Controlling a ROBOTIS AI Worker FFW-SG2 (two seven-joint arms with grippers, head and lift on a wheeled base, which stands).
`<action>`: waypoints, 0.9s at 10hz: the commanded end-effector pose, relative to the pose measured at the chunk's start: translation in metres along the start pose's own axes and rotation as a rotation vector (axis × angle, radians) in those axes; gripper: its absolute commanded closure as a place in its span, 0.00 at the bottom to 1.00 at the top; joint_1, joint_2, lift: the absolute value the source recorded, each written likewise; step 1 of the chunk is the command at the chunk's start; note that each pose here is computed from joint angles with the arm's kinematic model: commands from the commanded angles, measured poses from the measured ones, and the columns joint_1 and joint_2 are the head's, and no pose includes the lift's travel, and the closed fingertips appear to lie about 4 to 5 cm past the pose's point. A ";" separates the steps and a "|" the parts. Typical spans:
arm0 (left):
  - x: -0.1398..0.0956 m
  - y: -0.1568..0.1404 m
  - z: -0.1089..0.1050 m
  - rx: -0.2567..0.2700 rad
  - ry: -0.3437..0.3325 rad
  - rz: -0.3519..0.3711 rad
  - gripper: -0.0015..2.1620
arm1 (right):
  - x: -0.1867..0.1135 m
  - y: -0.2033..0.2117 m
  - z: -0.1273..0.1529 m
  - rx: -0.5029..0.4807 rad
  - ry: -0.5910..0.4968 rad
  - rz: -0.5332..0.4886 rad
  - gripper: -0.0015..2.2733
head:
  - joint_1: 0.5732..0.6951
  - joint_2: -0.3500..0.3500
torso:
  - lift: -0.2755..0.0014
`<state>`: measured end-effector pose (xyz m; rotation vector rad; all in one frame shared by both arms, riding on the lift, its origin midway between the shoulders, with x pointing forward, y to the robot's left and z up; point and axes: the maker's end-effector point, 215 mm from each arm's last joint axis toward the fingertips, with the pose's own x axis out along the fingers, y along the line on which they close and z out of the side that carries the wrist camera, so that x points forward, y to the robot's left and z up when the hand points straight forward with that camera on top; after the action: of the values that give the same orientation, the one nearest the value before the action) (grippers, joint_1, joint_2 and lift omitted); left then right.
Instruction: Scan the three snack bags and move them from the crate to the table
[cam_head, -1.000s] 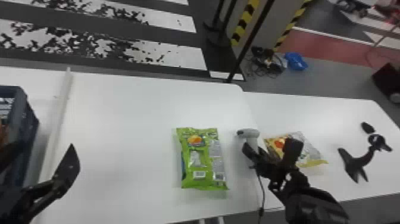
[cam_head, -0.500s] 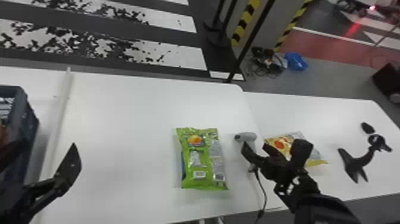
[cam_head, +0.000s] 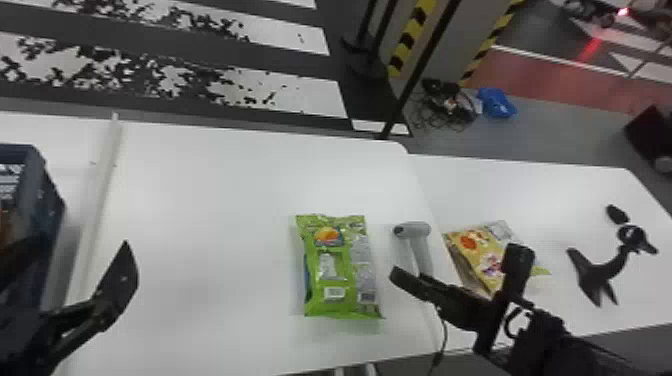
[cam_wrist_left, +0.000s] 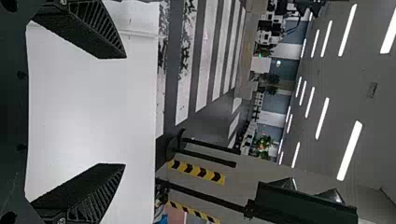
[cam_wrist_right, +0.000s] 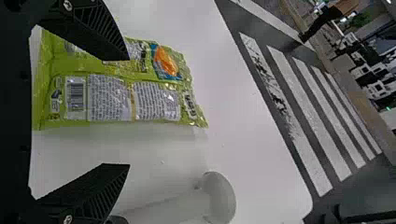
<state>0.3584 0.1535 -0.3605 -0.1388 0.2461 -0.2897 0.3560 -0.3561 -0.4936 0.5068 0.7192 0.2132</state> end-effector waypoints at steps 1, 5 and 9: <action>-0.002 -0.001 -0.001 -0.001 0.001 -0.002 0.02 | 0.010 0.007 -0.003 0.021 0.033 0.023 0.04 | 1.00 0.03 | 0.77; -0.004 0.004 -0.001 0.002 0.002 0.008 0.02 | 0.074 -0.003 -0.011 -0.058 0.046 0.005 0.04 | 1.00 0.10 | 0.77; -0.004 0.006 0.002 0.007 -0.005 0.012 0.02 | 0.110 0.005 -0.013 -0.133 0.061 0.031 0.13 | 1.00 0.17 | 0.77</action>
<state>0.3565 0.1607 -0.3586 -0.1314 0.2423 -0.2784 0.4275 -0.3104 -0.5598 0.3927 0.7465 0.3002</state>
